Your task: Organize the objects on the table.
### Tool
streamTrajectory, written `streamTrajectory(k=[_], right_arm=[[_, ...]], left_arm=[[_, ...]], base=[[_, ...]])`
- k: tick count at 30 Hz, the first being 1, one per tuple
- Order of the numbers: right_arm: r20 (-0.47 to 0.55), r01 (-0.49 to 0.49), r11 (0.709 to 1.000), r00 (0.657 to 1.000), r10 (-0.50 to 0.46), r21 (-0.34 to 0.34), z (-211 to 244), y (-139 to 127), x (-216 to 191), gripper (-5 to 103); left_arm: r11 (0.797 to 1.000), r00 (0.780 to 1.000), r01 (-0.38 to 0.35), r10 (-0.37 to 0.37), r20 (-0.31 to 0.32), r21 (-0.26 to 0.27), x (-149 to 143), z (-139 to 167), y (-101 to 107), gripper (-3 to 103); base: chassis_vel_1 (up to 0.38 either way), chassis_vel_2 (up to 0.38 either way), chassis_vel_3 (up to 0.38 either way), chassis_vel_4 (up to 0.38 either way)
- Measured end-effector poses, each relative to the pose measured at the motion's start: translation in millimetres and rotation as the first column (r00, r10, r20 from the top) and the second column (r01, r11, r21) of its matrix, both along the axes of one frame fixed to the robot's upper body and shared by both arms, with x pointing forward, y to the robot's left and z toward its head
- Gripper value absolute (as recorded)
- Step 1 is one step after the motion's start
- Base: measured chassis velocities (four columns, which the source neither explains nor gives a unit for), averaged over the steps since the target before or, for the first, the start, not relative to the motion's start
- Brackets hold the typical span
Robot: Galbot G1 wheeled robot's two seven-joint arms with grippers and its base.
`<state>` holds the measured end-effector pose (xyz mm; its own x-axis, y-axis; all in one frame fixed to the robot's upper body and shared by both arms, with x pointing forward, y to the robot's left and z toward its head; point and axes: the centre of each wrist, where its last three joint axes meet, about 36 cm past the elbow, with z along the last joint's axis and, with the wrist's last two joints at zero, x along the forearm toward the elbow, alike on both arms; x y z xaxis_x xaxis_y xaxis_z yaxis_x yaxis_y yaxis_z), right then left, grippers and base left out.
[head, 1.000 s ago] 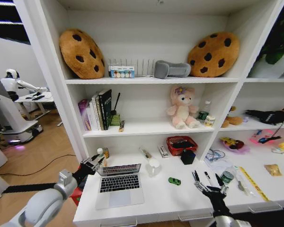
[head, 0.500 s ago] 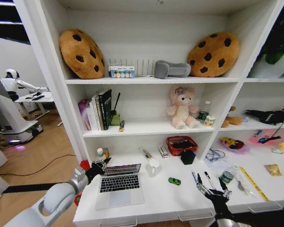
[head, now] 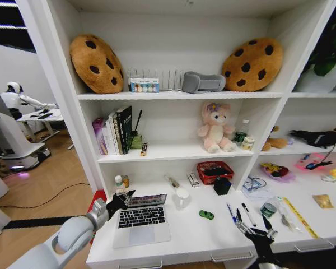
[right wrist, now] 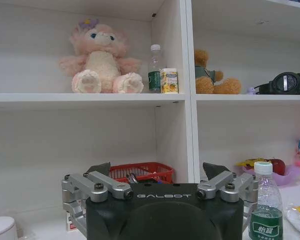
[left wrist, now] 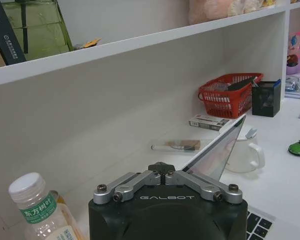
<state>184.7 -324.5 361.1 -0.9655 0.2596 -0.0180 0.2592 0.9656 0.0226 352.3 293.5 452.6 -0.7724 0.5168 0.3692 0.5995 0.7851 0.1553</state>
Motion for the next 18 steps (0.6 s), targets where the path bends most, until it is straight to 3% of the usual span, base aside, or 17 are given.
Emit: streamTrajectory(k=[5,18], right_arm=[[0.011,0.008,0.999,1.000,-0.009,0.052,2.3,4.7,6.3,100],[0.009,0.016,0.997,1.000,-0.016,0.075,-3.6,9.4,13.0,100]], left_arm=[[1.000,1.000,-0.006,0.006,-0.014,0.004,-15.6,-0.8,1.3,0],[0.996,0.998,0.065,-0.064,-0.015,0.067,-49.5,4.4,0.2,0]], base=[[0.000,0.000,0.000,0.000],[0.000,0.000,0.000,0.000]])
